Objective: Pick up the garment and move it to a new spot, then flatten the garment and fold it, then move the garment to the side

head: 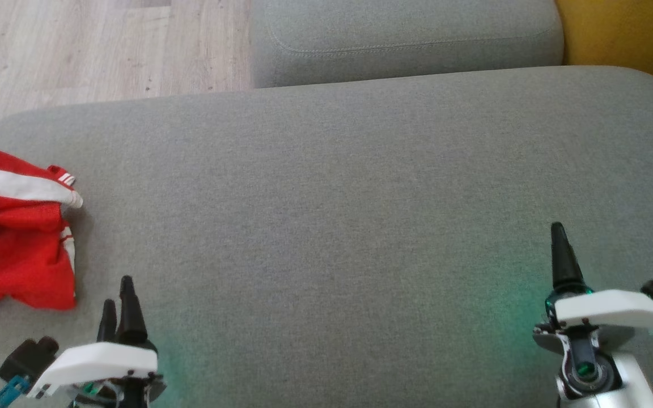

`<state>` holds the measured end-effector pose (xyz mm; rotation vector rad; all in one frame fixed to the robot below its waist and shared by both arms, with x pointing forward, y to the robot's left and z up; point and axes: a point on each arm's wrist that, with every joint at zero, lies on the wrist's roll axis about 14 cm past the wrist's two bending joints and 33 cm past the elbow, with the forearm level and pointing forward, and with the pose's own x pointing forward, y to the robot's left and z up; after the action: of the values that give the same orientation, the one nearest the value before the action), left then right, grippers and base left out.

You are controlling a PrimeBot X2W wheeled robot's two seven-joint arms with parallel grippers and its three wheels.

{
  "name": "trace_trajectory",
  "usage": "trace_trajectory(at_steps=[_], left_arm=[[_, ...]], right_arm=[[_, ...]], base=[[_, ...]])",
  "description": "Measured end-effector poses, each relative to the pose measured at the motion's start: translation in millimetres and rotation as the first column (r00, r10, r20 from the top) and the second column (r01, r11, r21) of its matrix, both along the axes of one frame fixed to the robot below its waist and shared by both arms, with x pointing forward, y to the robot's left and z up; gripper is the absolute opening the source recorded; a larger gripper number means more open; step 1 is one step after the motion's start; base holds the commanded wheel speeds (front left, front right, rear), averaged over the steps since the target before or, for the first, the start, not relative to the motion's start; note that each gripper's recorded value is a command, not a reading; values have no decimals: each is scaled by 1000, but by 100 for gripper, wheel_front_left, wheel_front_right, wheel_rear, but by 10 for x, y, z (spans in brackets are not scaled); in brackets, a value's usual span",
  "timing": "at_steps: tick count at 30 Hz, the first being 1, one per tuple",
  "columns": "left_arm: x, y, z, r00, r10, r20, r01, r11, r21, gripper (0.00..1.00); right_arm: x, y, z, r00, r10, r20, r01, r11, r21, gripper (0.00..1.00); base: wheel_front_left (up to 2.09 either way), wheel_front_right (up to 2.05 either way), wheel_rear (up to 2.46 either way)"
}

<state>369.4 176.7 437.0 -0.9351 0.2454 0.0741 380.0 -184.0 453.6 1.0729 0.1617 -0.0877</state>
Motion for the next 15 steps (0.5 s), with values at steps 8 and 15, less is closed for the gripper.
trace_trajectory(at_steps=[8, 15], left_arm=[[54, -29, 5, 999, -36, 1, 36, 992, 119, 100], [55, -59, -19, 998, -70, -4, 69, 971, 227, 100]], right_arm=[[79, 44, 52, 999, 29, 17, -27, 994, -109, 100], [60, 75, -11, 998, 56, -1, -55, 975, -215, 100]], base=[[0, 0, 0], [0, 0, 0]])
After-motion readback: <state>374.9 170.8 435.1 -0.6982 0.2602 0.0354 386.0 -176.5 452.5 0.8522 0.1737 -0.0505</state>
